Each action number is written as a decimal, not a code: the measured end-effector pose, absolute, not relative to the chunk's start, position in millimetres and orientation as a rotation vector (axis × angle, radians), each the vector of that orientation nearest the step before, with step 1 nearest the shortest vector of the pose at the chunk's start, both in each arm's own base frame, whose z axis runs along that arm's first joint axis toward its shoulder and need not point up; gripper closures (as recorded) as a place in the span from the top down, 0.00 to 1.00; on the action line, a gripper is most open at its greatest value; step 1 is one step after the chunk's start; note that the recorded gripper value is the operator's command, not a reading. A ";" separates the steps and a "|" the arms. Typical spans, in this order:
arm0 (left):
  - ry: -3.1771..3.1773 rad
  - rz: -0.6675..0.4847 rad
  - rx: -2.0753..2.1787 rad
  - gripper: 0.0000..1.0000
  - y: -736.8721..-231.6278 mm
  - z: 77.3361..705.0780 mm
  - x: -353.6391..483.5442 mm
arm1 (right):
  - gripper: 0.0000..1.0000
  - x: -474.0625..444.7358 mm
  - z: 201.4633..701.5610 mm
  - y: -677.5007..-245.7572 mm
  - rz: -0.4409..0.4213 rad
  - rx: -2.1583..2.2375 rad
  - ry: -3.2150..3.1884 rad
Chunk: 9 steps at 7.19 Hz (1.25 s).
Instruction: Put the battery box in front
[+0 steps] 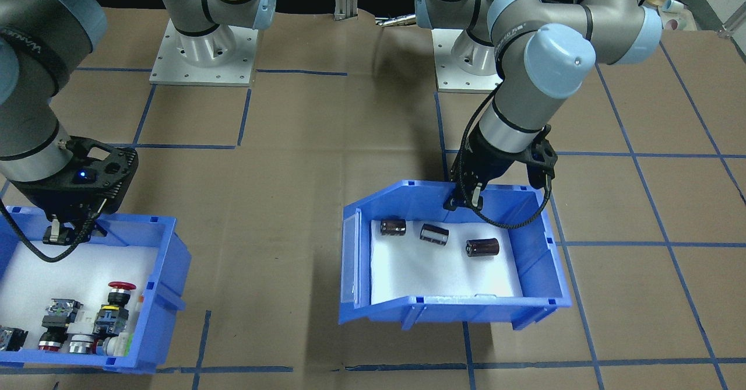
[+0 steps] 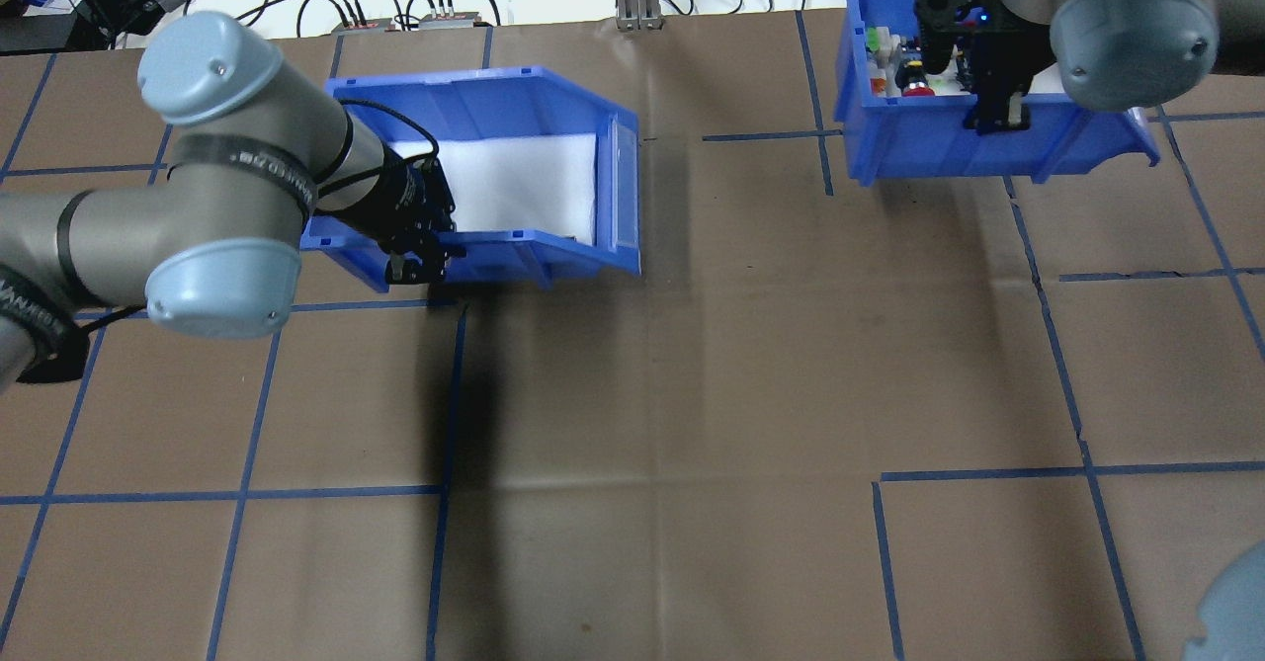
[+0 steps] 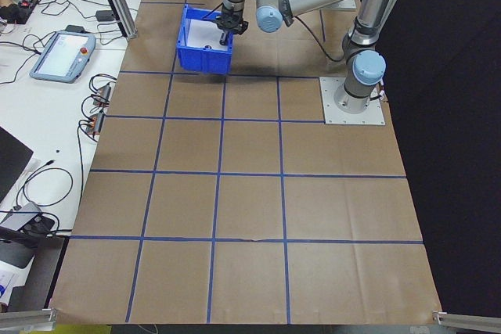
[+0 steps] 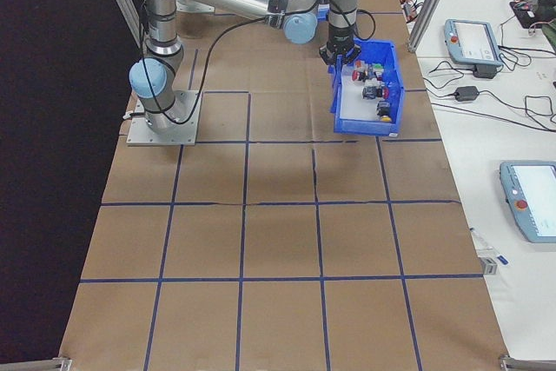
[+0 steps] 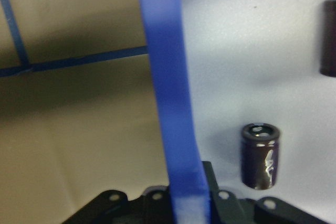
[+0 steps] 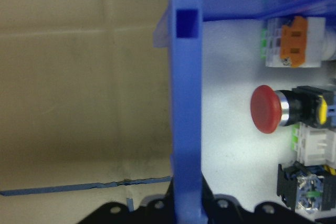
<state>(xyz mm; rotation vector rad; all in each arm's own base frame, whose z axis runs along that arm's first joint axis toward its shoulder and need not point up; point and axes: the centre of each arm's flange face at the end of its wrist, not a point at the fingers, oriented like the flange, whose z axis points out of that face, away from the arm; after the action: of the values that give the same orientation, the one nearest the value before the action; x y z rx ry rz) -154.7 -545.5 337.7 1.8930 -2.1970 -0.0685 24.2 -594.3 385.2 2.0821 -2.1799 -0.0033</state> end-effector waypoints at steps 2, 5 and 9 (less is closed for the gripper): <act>-2.193 -0.098 1.881 0.00 -593.7 323.5 -190.9 | 0.05 3.6 375.6 -559.2 -0.045 2.155 -2.150; -2.206 -0.132 1.879 0.00 -623.3 293.9 -263.8 | 0.05 -16.3 360.6 -504.4 -0.090 2.308 -2.046; -2.251 -0.142 1.861 0.00 -619.6 271.6 -330.9 | 0.05 -9.6 349.7 -456.9 -0.086 2.340 -2.048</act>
<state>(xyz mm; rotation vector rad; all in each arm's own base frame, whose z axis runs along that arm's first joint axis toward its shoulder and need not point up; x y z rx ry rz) -330.9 -619.6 271.6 1.8614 -2.2513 -0.1421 -9.6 -456.9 349.7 2.3396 -2.0476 -0.0859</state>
